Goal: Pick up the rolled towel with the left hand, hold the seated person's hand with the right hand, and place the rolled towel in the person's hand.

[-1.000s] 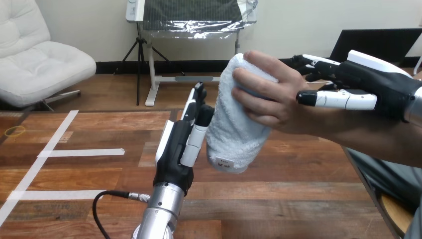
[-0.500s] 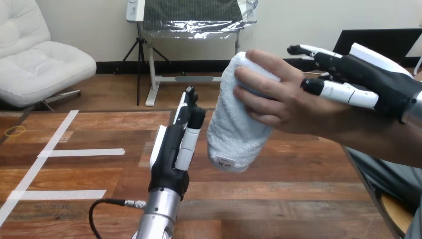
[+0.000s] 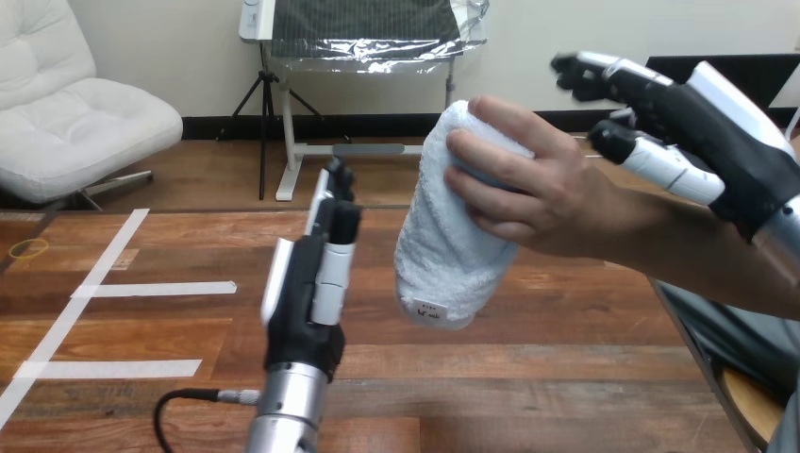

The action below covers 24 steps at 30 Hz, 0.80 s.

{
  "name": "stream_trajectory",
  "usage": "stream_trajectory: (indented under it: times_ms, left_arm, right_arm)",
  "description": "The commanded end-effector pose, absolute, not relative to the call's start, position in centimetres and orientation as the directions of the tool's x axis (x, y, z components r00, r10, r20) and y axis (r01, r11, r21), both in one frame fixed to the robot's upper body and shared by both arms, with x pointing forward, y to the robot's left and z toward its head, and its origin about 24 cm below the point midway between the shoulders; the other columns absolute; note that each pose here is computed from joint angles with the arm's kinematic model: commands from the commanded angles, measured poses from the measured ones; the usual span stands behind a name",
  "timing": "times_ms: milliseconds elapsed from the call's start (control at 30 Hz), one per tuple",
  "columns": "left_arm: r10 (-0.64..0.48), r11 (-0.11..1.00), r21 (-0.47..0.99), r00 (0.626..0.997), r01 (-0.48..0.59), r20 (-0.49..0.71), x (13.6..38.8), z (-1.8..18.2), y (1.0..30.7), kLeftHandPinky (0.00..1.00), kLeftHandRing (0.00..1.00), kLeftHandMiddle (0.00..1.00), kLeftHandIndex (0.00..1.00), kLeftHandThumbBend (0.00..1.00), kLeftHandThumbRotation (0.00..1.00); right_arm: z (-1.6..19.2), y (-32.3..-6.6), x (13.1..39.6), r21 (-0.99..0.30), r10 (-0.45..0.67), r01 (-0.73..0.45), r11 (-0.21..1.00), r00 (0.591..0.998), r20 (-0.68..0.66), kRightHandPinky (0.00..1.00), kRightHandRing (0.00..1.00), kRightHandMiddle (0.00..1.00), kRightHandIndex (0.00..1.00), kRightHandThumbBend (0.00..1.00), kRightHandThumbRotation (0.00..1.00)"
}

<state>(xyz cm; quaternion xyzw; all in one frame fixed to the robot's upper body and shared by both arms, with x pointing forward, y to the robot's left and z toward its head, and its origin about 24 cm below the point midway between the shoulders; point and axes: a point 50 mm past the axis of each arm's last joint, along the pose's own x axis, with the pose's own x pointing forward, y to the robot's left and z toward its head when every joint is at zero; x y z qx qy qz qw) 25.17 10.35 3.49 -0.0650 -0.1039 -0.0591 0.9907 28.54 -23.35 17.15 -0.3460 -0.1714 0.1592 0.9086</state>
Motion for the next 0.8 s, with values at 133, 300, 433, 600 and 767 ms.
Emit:
stream_trajectory:
  times_ms: [133,300,433,600,767]
  left_arm:
    - [-0.046,0.985,-0.13,0.909,0.109,0.414,24.5,7.5,11.7,1.0,1.0,1.0,1.0,1.0,1.0]
    - [-0.024,0.985,-0.141,0.883,0.102,0.469,23.7,8.4,12.7,1.0,0.99,0.98,0.99,1.0,1.0]
    - [-0.023,0.982,-0.15,0.864,0.114,0.503,23.1,9.0,13.2,1.0,0.96,0.97,0.98,1.0,1.0]
    - [-0.023,0.981,-0.151,0.843,0.123,0.537,22.4,9.7,14.0,0.96,0.93,0.96,0.97,1.0,1.0]
    - [-0.037,0.978,-0.149,0.822,0.147,0.568,21.5,10.4,14.8,0.9,0.91,0.95,0.95,1.0,1.0]
  right_arm:
    - [18.9,-22.8,26.5,-0.559,0.359,-0.046,0.828,0.809,0.465,0.93,0.96,0.94,0.95,1.0,1.0]
    - [18.7,-22.6,25.4,-0.483,0.316,-0.016,0.875,0.776,0.546,0.97,0.97,0.95,0.95,1.0,1.0]
    - [18.5,-22.3,24.7,-0.443,0.285,0.004,0.897,0.759,0.585,0.97,0.95,0.94,0.94,1.0,1.0]
    - [18.3,-21.8,23.6,-0.386,0.241,0.028,0.922,0.74,0.628,0.91,0.92,0.92,0.91,1.0,1.0]
    - [18.1,-21.1,22.3,-0.322,0.206,0.026,0.946,0.719,0.663,0.85,0.9,0.9,0.89,1.0,1.0]
